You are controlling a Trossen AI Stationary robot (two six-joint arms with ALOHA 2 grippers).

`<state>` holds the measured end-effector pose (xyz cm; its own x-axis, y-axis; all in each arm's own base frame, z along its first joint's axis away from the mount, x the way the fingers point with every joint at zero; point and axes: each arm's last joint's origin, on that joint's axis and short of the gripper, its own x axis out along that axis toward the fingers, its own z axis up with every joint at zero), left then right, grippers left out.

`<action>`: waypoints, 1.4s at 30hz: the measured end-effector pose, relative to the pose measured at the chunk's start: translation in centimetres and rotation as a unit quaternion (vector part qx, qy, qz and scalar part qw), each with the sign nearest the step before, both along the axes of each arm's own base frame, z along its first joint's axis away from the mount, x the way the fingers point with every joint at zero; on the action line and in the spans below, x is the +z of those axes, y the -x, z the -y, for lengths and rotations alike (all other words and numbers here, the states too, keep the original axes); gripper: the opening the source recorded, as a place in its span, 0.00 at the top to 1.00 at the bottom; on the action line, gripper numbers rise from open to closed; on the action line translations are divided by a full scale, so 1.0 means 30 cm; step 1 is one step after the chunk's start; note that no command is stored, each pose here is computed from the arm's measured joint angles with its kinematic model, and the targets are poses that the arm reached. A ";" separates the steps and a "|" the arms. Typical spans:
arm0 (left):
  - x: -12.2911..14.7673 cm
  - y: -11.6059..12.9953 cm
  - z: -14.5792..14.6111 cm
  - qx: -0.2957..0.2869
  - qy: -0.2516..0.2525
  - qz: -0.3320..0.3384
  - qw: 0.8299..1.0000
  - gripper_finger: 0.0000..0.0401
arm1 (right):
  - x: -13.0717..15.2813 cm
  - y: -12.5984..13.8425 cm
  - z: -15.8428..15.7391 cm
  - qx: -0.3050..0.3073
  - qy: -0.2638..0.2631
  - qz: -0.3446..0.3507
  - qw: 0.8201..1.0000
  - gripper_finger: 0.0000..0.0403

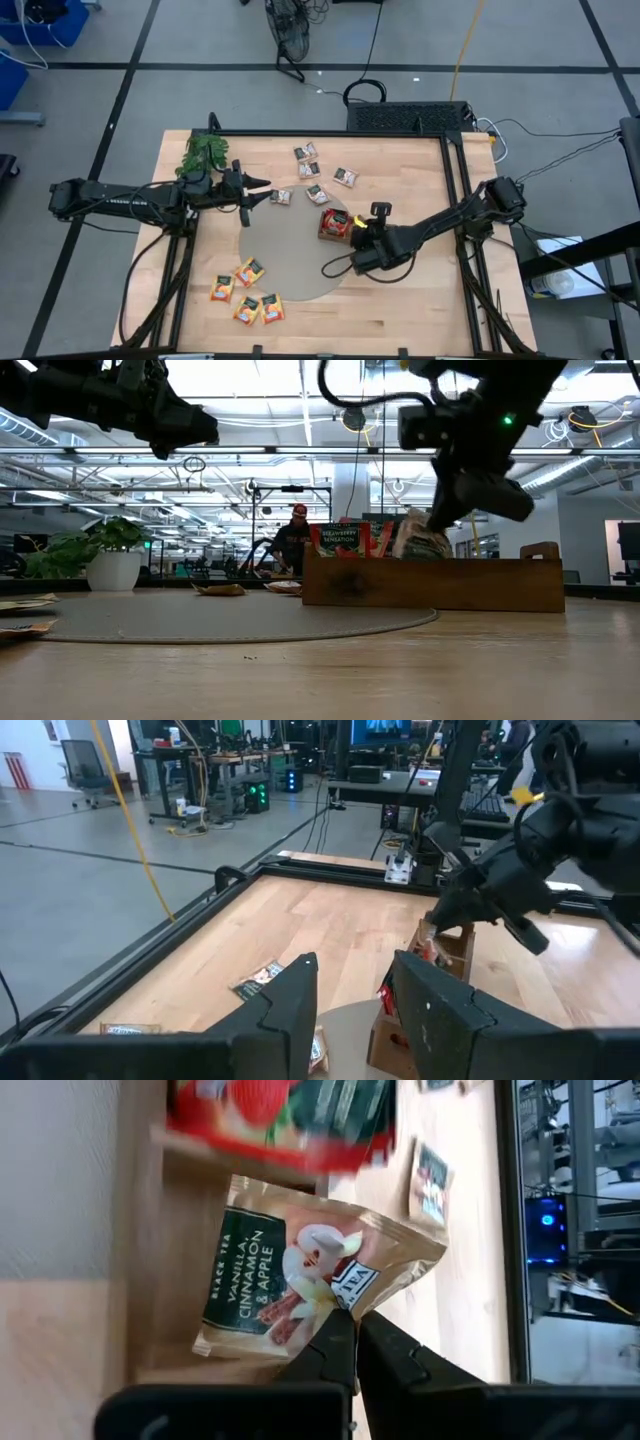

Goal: Pick & Place Tea
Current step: Put the brown tea bag into the middle section of the wooden organizer

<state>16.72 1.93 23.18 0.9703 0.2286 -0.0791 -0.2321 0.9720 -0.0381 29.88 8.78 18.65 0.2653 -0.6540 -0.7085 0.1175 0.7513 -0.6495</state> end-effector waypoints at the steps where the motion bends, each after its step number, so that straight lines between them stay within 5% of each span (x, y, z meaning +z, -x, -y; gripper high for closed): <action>1: 0.000 0.000 0.000 0.000 0.000 0.000 1.000 0.66 | 0.008 -0.007 0.001 -0.002 -0.002 0.007 1.000 1.00; 23: 0.000 0.000 0.000 0.000 0.000 0.000 1.000 0.66 | -0.047 0.004 0.058 -0.015 -0.021 -0.021 0.999 0.99; 36: 0.000 0.000 0.000 0.000 0.000 0.000 1.000 0.66 | -0.048 -0.022 0.073 -0.019 -0.030 0.013 0.999 0.65; 42: 0.000 0.000 0.000 0.000 0.000 0.000 1.000 0.66 | -0.031 -0.019 0.077 -0.020 -0.015 0.026 0.999 0.59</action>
